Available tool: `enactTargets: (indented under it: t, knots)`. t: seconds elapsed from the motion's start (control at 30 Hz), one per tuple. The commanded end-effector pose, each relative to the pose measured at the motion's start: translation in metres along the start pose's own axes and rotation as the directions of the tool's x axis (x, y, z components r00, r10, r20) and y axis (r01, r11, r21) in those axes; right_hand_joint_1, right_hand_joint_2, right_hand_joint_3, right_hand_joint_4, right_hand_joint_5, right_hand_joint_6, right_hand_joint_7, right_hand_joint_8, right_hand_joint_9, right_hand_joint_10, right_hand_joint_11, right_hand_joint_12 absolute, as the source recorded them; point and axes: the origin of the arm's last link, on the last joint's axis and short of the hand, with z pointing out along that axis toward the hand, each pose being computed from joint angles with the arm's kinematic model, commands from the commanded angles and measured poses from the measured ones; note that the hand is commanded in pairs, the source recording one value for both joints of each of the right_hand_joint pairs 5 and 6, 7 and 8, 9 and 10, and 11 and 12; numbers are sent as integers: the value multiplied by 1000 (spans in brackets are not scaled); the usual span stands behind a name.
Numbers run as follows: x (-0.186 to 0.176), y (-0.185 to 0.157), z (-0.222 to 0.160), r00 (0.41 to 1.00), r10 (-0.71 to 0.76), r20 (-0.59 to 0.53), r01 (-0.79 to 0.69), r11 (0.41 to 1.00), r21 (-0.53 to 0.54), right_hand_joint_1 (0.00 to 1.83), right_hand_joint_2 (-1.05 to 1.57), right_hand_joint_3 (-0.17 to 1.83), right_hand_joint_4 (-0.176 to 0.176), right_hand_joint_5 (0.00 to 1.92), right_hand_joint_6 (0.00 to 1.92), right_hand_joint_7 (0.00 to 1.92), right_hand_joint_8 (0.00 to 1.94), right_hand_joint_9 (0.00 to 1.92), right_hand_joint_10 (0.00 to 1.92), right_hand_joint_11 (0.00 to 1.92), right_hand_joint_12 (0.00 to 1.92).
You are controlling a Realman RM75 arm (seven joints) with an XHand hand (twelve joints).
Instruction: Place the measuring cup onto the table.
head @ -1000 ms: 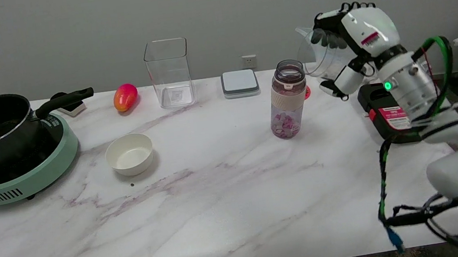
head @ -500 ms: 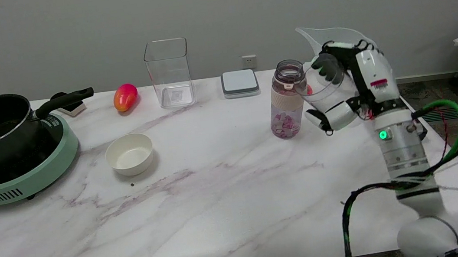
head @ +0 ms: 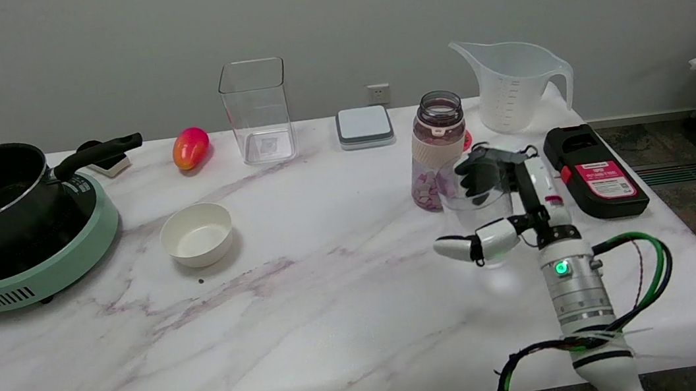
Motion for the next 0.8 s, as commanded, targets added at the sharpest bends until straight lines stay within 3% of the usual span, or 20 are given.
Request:
enactTargets:
  t: [0.03, 0.4, 0.8]
  knots:
    - [-40, 16, -35, 942, 302, 143, -303, 953, -19, 1321, 1077, 634, 0, 1355, 1355, 1567, 1567, 1562, 1562, 1341, 1341]
    - [-68, 3, -13, 839, 478, 260, -511, 857, 73, 1265, 1232, 533, 0, 1411, 1411, 1603, 1603, 1594, 1594, 1382, 1382]
    - [-101, 15, 19, 767, 556, 320, -606, 792, 77, 1217, 1331, 475, 0, 1433, 1433, 1622, 1622, 1616, 1616, 1439, 1439]
